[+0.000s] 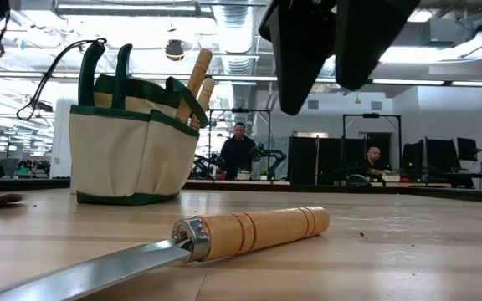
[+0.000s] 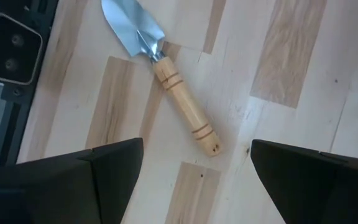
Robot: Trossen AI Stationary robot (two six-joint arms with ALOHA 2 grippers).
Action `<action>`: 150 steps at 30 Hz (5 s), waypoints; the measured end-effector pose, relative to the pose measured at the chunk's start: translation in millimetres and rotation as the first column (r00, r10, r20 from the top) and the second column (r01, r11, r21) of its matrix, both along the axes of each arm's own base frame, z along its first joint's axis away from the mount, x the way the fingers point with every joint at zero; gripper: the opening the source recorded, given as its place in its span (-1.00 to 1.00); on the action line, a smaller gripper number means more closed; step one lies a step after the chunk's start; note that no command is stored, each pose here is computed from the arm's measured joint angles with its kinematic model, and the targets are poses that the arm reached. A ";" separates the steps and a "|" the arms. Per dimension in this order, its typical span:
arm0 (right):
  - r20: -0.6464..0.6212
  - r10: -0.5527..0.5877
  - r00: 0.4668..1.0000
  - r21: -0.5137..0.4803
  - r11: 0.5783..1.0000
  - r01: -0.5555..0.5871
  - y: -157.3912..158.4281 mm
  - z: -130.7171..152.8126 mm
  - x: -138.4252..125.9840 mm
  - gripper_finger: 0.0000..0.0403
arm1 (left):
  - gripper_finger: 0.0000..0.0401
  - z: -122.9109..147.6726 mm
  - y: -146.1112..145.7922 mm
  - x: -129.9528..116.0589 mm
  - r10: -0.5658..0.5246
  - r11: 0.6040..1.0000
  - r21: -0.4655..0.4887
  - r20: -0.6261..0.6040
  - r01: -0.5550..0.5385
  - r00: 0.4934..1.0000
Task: Pick & Place Garden tools in Gardening bag
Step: Put the trowel into the gardening bag
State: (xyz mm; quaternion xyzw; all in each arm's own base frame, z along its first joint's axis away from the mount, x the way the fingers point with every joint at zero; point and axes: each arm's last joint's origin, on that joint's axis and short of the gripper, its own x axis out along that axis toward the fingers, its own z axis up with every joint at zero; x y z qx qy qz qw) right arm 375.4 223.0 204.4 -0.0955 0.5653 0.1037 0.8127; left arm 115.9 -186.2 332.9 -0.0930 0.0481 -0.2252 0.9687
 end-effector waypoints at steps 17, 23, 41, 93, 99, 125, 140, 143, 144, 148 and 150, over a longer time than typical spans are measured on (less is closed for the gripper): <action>-0.004 -0.017 1.000 0.004 1.000 0.017 -0.4 0.2 -0.3 0.44 | -0.19 -38.5 8.9 30.0 0.067 0.936 0.322 -0.558 0.141 0.827; -0.008 -0.046 0.999 0.018 0.999 0.046 0.4 0.2 -0.9 0.44 | -0.19 -70.5 -1.1 49.9 0.050 0.873 0.385 -0.683 0.300 0.729; -0.008 -0.030 1.000 0.020 0.999 0.031 6.6 0.9 -4.8 0.44 | -0.19 -111.6 13.9 93.4 -0.017 0.673 0.470 -0.763 0.572 0.647; -0.025 -0.109 0.994 0.027 0.994 0.110 3.5 -0.2 -4.7 0.44 | -0.29 -201.8 16.6 104.6 -0.151 0.347 0.498 -0.806 0.794 0.572; -0.027 -0.133 0.991 0.035 0.990 0.134 3.4 -0.2 -4.7 0.44 | -0.55 -199.1 17.6 104.4 -0.140 0.347 0.521 -0.794 0.780 0.592; -0.009 -0.175 0.984 0.066 0.982 0.175 4.7 0.6 -2.5 0.44 | -0.74 -27.1 71.2 50.5 0.092 0.901 0.434 -0.193 0.001 0.977; 0.018 -0.152 0.988 0.067 0.986 0.150 -2.5 1.2 4.9 0.44 | -0.74 15.7 149.1 -26.0 0.329 0.832 0.306 0.397 -0.462 0.857; 0.018 -0.162 0.987 0.067 0.985 0.161 -6.6 1.1 7.4 0.44 | -0.73 -7.2 152.7 -27.5 0.359 0.829 0.280 0.397 -0.484 0.845; 0.018 -0.166 0.986 0.068 0.984 0.164 -8.1 1.1 8.2 0.44 | -0.73 -15.5 153.4 -27.6 0.368 0.829 0.269 0.400 -0.491 0.839; 0.017 -0.169 0.985 0.068 0.984 0.168 -10.5 1.1 9.5 0.44 | -0.73 -43.1 157.9 -29.1 0.406 0.814 0.234 0.427 -0.532 0.808; 0.017 -0.169 0.985 0.068 0.984 0.167 -10.4 1.1 9.5 0.44 | -0.73 -55.2 161.2 -30.3 0.433 0.799 0.220 0.435 -0.560 0.789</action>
